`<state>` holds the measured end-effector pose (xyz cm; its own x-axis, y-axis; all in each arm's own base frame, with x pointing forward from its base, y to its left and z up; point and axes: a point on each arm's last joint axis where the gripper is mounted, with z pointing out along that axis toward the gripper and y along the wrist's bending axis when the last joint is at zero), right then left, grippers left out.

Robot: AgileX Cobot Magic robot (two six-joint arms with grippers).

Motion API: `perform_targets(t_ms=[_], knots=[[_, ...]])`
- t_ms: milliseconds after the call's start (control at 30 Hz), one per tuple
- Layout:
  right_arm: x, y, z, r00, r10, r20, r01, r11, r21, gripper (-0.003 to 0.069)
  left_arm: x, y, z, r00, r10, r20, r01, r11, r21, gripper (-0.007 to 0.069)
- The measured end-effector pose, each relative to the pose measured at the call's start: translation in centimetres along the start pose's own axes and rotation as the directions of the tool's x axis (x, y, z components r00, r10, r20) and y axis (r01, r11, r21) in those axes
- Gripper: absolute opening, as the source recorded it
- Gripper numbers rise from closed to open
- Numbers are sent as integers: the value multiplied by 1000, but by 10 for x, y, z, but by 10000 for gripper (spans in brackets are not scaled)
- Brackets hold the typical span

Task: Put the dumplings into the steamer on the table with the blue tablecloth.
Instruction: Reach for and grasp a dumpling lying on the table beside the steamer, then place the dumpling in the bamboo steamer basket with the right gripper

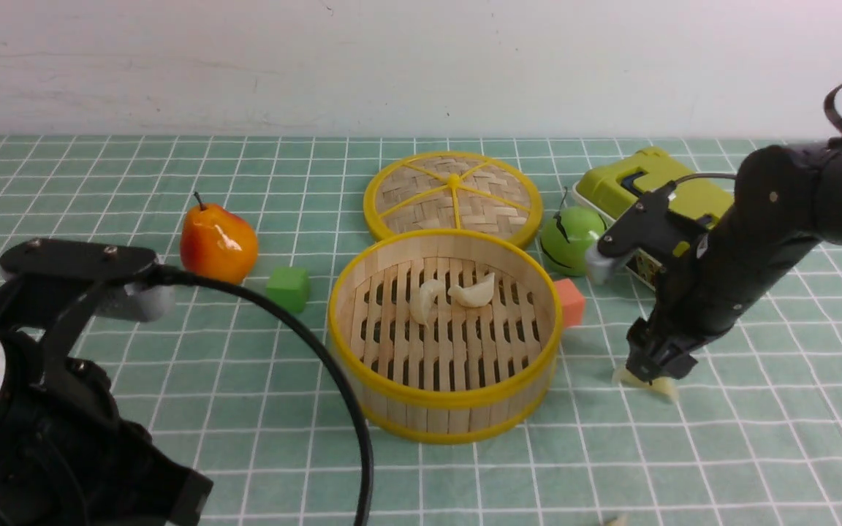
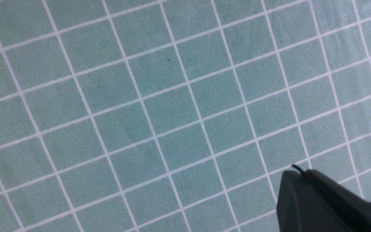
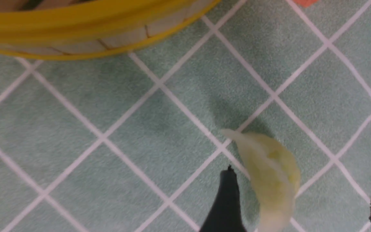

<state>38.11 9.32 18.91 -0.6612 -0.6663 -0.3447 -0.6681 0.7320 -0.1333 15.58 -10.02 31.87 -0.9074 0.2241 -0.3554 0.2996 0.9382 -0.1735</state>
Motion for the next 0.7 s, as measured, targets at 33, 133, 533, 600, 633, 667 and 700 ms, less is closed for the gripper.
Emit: perform_targets(t_ms=[33,133,533,600,633,667,700], knots=[[1,-1,6,1000,-6,-9,6,1000,2,558,0,0,0,1000,0,-1,0,1000,0,-14],[4,-2,24,999,-24,-37,24,1000,4,522,0,0,0,1000,0,-1,0,1000,0,-14],[1,-1,4,998,-33,-60,33,999,-14,204,0,0,0,1000,-1,-1,1,1000,1,-14],[-7,-2,-20,999,-23,-33,23,1000,-4,204,0,0,-1,1000,1,2,-1,1000,2,-14],[-13,0,-39,1000,-15,-9,15,1000,2,204,1,0,-2,1000,3,12,-3,1000,3,-14],[-18,2,-52,1000,-9,13,9,1000,9,204,1,0,-4,1000,5,22,-5,1000,6,-14],[-28,9,-72,999,8,53,-9,1000,14,204,2,0,-8,999,7,44,-8,1000,12,-14]])
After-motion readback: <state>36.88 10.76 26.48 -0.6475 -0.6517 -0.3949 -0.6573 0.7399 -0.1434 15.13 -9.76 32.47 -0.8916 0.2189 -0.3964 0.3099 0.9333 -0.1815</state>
